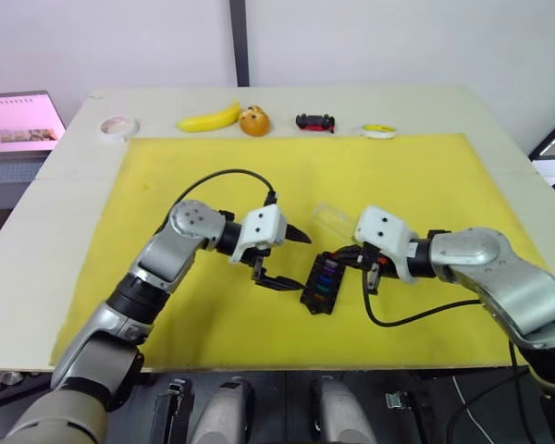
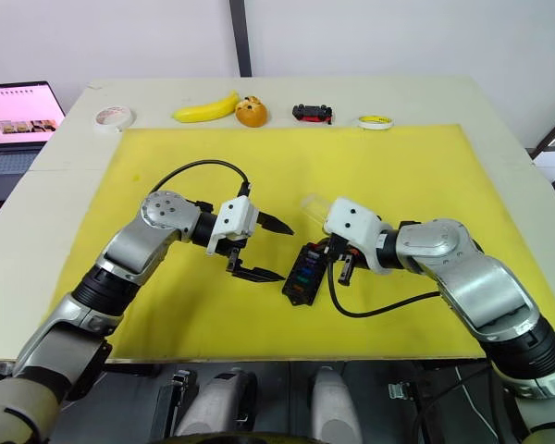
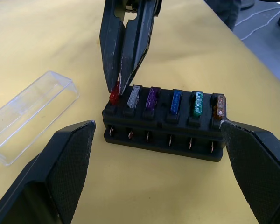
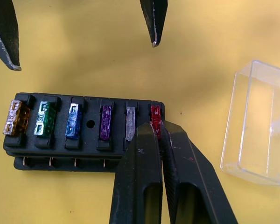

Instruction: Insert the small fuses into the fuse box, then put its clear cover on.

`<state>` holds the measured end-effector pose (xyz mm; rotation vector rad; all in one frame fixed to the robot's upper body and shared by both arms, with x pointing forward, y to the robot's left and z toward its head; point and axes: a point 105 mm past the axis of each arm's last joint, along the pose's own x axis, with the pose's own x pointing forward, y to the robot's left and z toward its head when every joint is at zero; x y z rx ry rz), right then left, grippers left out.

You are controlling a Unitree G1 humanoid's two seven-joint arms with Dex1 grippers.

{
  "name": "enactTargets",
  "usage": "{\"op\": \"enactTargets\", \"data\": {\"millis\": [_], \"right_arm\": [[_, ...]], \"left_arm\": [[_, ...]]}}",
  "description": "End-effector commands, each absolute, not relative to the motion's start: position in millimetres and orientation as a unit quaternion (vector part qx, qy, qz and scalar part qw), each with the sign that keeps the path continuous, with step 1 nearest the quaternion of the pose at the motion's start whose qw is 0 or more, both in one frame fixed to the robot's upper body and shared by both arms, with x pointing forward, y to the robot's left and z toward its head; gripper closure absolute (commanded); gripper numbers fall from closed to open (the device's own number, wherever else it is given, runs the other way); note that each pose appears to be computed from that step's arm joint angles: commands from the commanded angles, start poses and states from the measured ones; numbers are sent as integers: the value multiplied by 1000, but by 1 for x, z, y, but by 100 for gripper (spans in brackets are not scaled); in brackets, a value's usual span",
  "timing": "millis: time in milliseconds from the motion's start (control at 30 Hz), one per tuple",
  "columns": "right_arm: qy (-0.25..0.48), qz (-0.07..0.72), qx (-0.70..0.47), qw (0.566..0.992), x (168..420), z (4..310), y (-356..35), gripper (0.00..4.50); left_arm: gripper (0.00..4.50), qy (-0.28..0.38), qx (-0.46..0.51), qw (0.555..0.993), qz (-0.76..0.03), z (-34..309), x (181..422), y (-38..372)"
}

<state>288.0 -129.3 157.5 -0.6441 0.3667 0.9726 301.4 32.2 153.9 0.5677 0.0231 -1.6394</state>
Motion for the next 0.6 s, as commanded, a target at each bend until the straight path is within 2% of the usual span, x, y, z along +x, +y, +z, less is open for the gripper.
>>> {"op": "enactTargets", "data": {"millis": [33, 67, 100, 167, 333, 600], "right_arm": [[155, 451, -312, 822, 290, 168, -130, 450], [154, 451, -310, 822, 290, 169, -130, 450], [154, 452, -309, 823, 289, 170, -130, 380], [147, 453, -309, 823, 290, 174, -128, 301], [131, 449, -317, 825, 289, 186, -127, 48], [101, 455, -295, 834, 282, 207, -132, 48]], "left_arm": [[2, -14, 260, 646, -718, 166, 301, 31], [2, -14, 260, 646, -718, 166, 301, 31], [0, -13, 260, 646, -718, 166, 301, 31], [0, -13, 260, 645, -718, 166, 301, 31], [0, -11, 260, 644, -719, 166, 301, 31], [0, -11, 256, 642, -722, 165, 299, 31]]}}
